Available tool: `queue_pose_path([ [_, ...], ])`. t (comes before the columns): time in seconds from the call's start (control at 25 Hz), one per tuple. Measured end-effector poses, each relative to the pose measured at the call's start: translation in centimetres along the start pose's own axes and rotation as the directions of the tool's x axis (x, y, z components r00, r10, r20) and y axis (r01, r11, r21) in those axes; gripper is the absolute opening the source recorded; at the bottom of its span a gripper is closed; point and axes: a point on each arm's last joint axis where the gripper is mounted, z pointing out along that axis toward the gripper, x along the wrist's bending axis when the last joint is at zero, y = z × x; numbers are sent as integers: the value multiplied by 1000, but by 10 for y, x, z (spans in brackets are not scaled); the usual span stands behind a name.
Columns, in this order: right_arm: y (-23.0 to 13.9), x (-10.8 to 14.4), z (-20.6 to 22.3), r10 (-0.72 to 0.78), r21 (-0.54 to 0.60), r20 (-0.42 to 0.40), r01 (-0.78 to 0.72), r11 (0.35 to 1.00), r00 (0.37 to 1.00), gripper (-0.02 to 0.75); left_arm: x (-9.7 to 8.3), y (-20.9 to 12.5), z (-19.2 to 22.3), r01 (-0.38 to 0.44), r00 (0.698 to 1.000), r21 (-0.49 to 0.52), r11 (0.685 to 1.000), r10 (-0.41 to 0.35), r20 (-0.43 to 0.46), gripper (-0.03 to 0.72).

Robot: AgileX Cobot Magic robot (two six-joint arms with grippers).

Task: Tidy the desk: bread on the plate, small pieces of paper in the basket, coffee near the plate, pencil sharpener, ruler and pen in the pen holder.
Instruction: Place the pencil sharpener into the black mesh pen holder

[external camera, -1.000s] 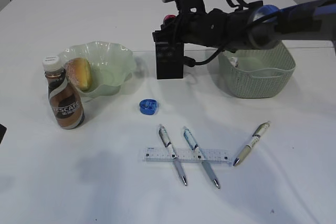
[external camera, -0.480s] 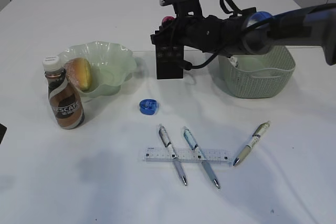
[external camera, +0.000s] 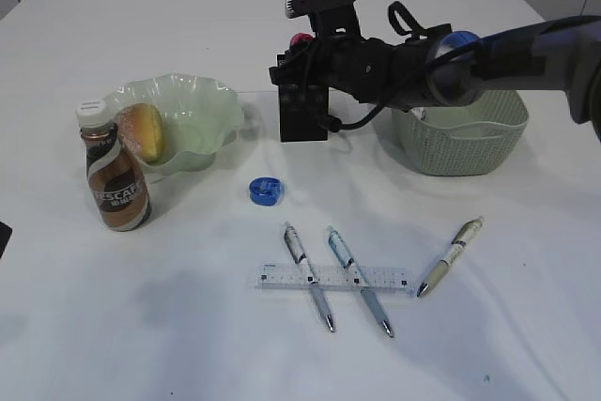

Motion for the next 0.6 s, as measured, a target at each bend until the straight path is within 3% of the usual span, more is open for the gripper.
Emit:
queue_pose_path([
  [0.6, 2, -1, 0, -16, -27, 11, 16, 999, 1000, 396, 0, 0, 0, 0, 1000, 0, 1000, 0, 0, 526],
])
